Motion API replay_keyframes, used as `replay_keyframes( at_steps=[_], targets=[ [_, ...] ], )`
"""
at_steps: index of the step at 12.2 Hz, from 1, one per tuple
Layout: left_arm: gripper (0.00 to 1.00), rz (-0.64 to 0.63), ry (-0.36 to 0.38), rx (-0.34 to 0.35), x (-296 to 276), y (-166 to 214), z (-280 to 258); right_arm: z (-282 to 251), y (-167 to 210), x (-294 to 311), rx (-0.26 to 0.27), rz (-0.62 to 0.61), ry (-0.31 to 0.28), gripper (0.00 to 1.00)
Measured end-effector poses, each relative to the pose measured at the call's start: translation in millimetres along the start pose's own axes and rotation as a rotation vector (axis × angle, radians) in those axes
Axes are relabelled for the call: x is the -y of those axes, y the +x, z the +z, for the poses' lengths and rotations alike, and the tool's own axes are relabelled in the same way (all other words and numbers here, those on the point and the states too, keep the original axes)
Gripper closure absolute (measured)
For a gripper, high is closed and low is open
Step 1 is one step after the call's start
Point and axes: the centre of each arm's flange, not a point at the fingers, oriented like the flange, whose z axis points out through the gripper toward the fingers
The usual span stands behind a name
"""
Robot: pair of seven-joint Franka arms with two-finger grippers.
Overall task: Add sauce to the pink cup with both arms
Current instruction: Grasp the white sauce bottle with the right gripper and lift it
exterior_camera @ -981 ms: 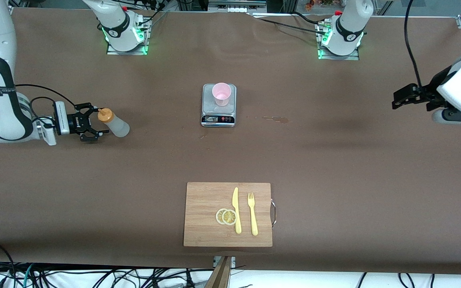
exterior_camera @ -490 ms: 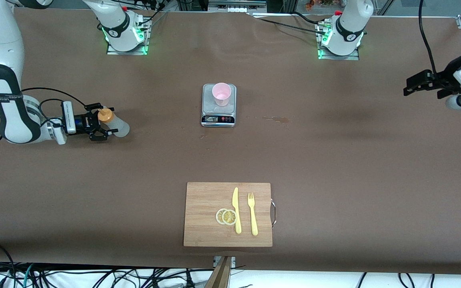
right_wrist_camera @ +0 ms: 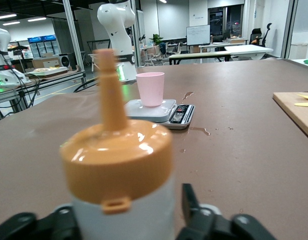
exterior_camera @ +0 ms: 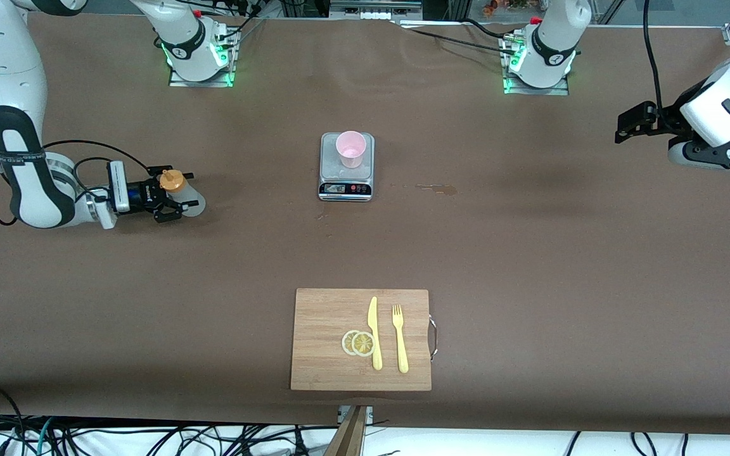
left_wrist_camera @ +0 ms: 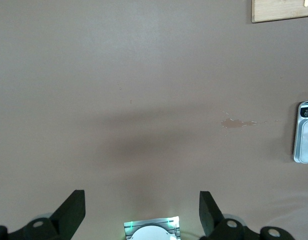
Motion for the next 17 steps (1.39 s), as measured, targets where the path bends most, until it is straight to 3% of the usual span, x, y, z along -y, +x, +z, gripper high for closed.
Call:
replay_keyframes(
  at_steps=[2,5,6,9,12,17],
  targets=[
    [0.00,0.000,0.000,0.003,-0.2,-0.1,0.6,0.3,1.7,-3.1,0.002,-0.005,-0.008,0.58],
    [0.00,0.001,0.000,0.005,-0.6,0.4,1.6,1.6,34.1,-23.8,0.060,0.008,-0.007,0.71],
    [0.00,0.001,0.000,0.005,-0.5,0.5,1.8,2.2,54.4,-34.1,0.110,0.019,-0.008,0.73],
    [0.00,0.002,0.000,0.005,-1.2,0.8,1.9,13.3,129.3,-60.8,0.350,0.108,0.014,0.80],
    [0.00,0.001,0.000,0.005,-0.6,0.8,1.5,47.3,208.2,-72.4,0.547,0.217,0.009,0.80],
    [0.00,0.001,0.000,0.004,-0.3,0.8,1.2,144.9,245.2,-42.5,0.748,0.368,-0.041,0.80]
  ],
)
